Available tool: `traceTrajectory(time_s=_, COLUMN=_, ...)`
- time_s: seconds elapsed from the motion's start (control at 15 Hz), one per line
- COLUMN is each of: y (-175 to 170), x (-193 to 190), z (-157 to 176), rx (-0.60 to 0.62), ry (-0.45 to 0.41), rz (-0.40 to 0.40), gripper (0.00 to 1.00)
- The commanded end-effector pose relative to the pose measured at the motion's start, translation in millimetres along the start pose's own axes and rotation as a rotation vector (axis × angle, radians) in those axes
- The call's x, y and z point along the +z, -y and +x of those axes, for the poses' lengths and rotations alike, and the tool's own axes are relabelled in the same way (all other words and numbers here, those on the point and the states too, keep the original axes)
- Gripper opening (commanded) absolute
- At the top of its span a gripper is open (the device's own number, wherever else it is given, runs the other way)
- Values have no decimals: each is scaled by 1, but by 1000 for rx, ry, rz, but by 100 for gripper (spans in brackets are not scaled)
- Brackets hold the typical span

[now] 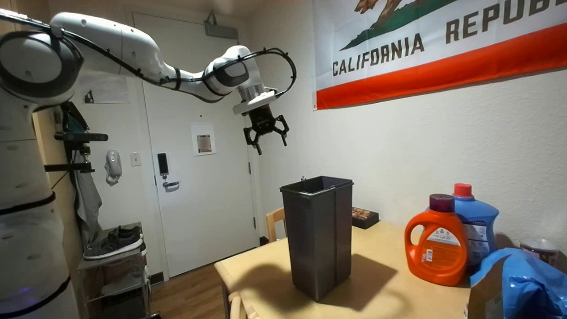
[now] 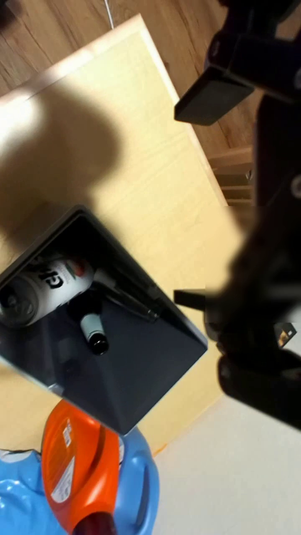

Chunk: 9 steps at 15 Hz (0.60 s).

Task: Put the white can in the grey bin

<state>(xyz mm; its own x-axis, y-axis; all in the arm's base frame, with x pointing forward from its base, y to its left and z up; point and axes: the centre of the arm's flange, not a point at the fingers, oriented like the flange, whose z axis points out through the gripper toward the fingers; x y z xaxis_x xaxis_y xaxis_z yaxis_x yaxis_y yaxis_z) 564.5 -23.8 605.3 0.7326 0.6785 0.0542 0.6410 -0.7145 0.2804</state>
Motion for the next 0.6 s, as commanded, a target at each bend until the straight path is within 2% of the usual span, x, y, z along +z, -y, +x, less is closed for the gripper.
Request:
traceTrajectory(time_s=0.0, y=48, x=5, z=23, rx=-98, ry=24, rz=-22, gripper=100)
traceTrajectory(time_s=0.53, y=73, x=71, z=56, rx=-189, ry=139, rz=65, gripper=100)
